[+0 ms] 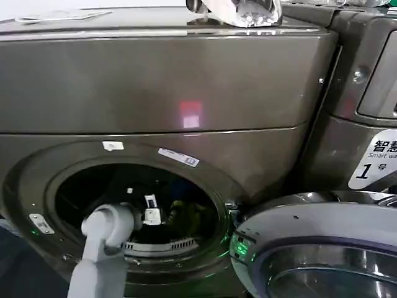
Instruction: Grasp the clothes from the dryer.
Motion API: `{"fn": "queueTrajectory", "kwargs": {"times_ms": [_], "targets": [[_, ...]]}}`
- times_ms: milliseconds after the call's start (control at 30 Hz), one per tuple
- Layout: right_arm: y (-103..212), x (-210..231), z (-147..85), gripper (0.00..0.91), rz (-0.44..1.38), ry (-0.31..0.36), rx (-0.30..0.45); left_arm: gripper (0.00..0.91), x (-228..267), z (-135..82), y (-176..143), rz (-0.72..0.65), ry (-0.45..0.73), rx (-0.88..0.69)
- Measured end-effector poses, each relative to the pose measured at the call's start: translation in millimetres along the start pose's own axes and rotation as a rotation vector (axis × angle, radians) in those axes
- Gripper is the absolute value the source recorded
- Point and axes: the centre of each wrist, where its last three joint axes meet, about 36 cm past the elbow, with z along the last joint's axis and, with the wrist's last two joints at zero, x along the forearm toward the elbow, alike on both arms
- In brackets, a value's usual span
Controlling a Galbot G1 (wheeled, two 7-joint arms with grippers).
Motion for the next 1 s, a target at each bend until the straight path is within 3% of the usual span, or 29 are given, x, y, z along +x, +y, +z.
{"fn": "queueTrajectory", "kwargs": {"times_ms": [1000], "targets": [[3, 6, 6, 0.907, -0.012, 0.011, 0.003, 0.907, -56, 11, 12, 0.138, -0.102, 0.078]]}}
